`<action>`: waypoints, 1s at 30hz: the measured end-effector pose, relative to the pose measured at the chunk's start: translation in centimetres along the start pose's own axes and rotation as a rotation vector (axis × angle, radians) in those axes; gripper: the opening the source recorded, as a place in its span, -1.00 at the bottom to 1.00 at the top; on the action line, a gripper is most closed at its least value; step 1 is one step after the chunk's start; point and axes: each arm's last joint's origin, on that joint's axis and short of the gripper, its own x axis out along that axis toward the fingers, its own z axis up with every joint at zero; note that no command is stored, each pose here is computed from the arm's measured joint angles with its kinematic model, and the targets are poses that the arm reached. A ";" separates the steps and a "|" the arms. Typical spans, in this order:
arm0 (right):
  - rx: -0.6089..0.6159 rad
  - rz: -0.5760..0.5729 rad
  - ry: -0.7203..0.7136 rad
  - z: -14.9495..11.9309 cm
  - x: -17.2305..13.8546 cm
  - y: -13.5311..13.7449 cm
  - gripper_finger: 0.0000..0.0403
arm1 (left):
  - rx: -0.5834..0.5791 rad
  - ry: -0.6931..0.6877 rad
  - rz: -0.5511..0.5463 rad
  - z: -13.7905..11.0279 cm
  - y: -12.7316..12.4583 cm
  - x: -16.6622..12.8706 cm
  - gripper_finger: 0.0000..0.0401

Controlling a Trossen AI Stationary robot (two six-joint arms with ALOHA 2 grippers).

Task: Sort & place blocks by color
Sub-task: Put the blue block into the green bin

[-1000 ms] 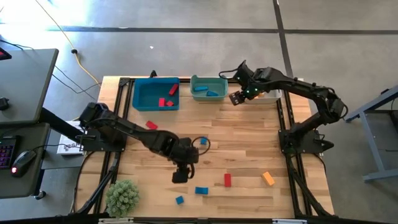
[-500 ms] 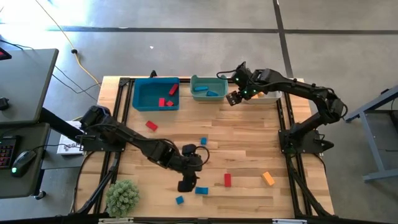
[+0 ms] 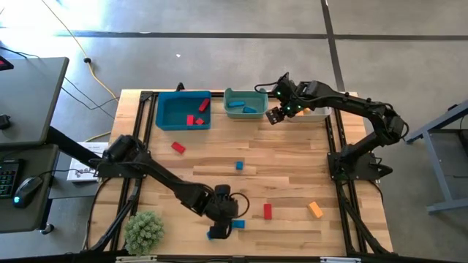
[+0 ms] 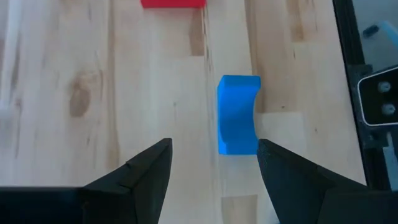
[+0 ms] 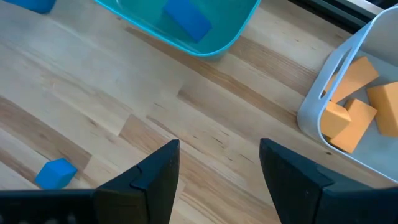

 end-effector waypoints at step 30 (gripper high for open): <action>0.008 -0.005 -0.002 0.0 0.0 0.0 0.04 | 0.042 -0.022 0.017 -1.3 -2.0 3.3 0.13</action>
